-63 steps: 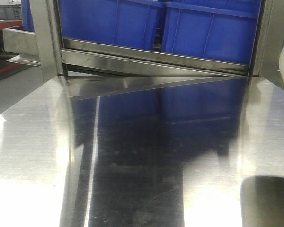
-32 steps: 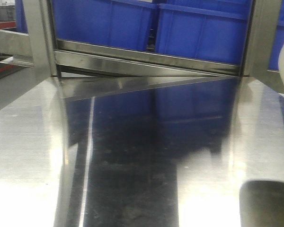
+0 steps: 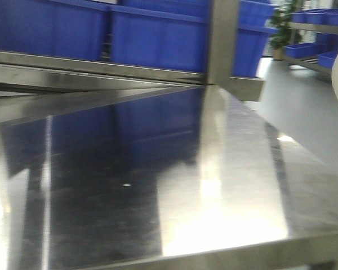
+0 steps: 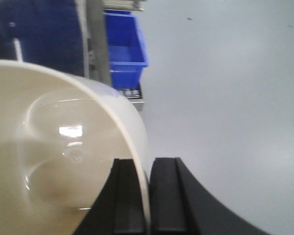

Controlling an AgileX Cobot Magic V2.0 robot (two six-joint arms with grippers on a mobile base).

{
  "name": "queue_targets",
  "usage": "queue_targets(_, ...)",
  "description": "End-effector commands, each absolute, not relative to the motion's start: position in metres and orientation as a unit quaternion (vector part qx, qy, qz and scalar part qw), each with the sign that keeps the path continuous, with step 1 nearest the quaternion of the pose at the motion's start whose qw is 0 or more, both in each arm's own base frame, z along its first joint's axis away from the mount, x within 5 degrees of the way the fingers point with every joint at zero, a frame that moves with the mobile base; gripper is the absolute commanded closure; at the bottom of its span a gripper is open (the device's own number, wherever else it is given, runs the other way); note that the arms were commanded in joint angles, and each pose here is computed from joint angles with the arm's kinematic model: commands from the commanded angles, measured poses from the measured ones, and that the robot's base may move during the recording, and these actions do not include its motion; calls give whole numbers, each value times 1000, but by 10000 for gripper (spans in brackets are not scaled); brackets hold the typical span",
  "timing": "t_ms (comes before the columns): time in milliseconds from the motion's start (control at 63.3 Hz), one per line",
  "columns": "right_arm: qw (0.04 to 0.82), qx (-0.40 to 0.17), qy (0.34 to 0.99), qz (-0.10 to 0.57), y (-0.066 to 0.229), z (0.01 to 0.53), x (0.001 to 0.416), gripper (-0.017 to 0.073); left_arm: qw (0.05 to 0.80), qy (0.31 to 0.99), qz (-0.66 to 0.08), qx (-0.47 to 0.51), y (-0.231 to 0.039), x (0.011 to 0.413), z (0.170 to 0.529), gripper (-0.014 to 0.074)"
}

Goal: Move white bin to right shelf second layer
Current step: 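Drive the base away from the table holding the white bin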

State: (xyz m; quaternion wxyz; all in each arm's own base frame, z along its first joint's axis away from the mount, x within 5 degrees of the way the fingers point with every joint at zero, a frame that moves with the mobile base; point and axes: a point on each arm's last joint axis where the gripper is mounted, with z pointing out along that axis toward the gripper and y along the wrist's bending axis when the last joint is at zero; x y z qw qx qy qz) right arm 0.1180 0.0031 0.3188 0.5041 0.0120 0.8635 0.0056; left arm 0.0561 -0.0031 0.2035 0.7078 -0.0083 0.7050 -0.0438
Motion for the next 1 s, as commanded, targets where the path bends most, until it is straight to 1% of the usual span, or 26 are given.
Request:
queue_targets(0,555,8,832,4,3,336,120,510,733,679,-44,-14,-2,56,202,509)
queue_targets(980,555,8,832,4,3,336,120,510,733,679,-44,-14,-2,56,202,509)
